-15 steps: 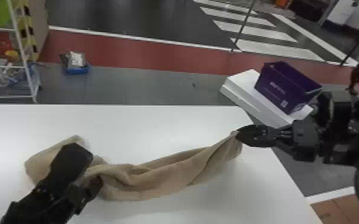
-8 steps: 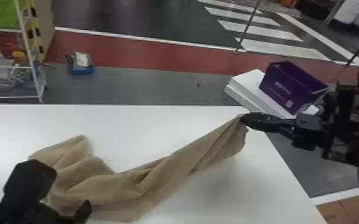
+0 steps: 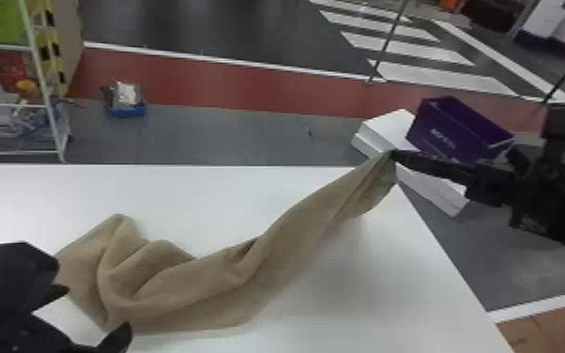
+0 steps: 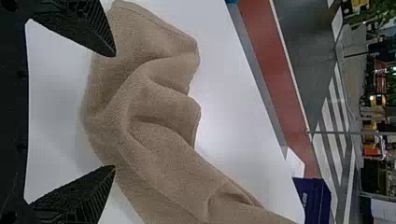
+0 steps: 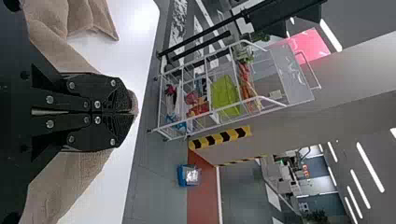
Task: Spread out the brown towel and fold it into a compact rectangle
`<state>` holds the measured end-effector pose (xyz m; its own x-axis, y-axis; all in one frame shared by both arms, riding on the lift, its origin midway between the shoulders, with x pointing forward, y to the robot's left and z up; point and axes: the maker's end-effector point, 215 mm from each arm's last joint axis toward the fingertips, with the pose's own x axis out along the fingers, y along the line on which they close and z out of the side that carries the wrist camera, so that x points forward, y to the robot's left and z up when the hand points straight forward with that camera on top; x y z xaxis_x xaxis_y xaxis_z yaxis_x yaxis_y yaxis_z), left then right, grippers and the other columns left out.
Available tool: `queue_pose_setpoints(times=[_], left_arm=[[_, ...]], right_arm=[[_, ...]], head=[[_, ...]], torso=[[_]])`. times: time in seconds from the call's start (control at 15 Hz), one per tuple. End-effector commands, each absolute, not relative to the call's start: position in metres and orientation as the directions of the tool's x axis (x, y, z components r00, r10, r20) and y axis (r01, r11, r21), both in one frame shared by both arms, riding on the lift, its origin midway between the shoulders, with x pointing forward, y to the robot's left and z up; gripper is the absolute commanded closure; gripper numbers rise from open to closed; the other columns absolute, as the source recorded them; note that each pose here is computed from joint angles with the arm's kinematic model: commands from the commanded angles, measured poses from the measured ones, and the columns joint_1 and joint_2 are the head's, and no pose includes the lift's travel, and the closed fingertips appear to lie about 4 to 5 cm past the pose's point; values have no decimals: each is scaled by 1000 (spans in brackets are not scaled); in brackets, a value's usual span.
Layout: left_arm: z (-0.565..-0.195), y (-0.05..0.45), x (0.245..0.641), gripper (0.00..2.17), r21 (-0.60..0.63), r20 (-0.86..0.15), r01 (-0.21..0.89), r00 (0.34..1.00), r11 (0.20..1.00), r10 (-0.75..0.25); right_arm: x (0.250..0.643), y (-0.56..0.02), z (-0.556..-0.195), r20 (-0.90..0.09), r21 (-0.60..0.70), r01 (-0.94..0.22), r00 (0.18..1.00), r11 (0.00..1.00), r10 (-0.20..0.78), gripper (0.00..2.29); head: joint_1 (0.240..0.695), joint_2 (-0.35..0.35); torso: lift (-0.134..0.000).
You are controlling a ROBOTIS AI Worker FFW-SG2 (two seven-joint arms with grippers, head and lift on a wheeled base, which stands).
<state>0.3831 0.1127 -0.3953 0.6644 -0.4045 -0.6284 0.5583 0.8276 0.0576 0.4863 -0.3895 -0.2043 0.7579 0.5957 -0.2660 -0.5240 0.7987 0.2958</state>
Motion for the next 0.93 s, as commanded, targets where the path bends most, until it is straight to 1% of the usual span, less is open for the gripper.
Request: queue_pose_setpoints(times=[0.0,0.13,0.2,0.27,0.4,0.47,0.67,0.87], left_arm=[[-401,96,362,26,13,-642,579,630,815,-437],[-410,63,341,26,-56,-663,586,584,809,-468],[-411,47,335,26,-44,-666,587,586,809,-461],[-420,34,329,22,-1,-679,578,599,816,-425],[-436,12,323,29,47,-692,579,607,814,-392],[-437,2,323,53,57,-688,584,611,810,-392],[-432,-26,316,140,12,-668,595,603,804,-436],[-428,-45,330,164,51,-633,593,641,803,-433]], right_arm=[[488,-378,-219,-294,305,-531,737,790,609,1234],[494,-365,-231,-324,300,-533,723,791,610,1234],[496,-363,-240,-350,302,-514,723,803,595,1234],[499,-360,-243,-355,301,-506,727,808,587,1234],[505,-357,-237,-338,311,-498,739,810,584,1234],[508,-358,-234,-335,306,-495,744,813,579,1234],[507,-356,-235,-348,328,-482,737,812,579,1234],[507,-356,-235,-351,328,-480,737,813,577,1234]], head=[[695,-342],[695,-350],[695,-350],[695,-350],[695,-350],[695,-350],[695,-350],[695,-350]], torso=[[-124],[-124],[-124],[-124],[-124],[-124],[-124],[-124]])
